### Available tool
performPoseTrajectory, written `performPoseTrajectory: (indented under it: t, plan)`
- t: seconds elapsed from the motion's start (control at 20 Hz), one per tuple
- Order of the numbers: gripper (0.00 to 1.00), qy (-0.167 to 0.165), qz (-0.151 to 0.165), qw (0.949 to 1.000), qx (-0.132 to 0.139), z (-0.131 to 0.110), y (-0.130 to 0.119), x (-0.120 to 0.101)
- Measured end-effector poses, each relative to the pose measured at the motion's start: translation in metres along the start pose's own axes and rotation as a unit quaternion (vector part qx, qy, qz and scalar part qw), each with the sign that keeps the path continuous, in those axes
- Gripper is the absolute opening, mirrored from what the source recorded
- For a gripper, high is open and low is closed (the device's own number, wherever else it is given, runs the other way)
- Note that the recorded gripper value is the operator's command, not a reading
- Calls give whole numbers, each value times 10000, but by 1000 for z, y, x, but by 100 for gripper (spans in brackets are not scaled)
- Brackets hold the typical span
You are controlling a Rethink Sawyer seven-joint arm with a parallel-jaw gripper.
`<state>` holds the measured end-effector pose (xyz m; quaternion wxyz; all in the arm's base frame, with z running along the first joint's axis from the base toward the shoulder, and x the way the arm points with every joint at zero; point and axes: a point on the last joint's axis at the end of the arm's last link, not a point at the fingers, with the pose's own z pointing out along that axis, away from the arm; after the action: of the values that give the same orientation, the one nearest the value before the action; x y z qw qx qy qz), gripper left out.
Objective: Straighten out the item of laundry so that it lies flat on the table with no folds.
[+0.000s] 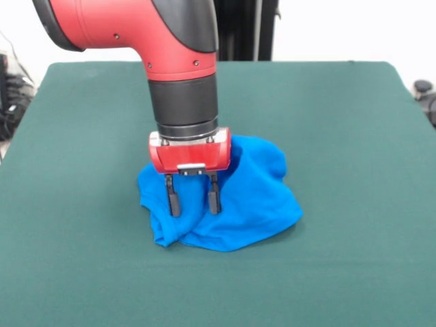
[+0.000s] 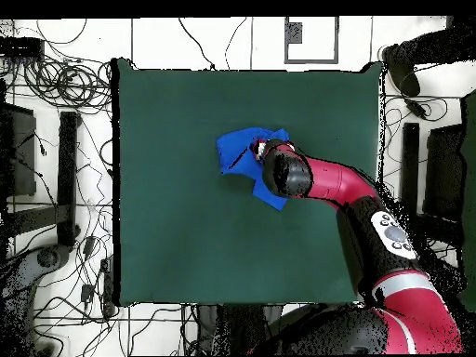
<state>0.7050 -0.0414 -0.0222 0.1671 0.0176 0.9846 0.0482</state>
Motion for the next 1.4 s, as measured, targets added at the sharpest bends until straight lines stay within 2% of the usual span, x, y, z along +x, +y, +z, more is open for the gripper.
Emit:
performPoseTrajectory:
  t: [0.45, 1.2, 1.25, 1.4]
  plan:
    - [100, 1, 6, 10000, -5, 2, 0, 1]
    - [100, -33, 65, 10000, -43, 19, 1, 9]
    - [0, -42, 69, 10000, -46, 20, 1, 10]
    - [0, -99, 83, 9999, -39, 21, -1, 9]
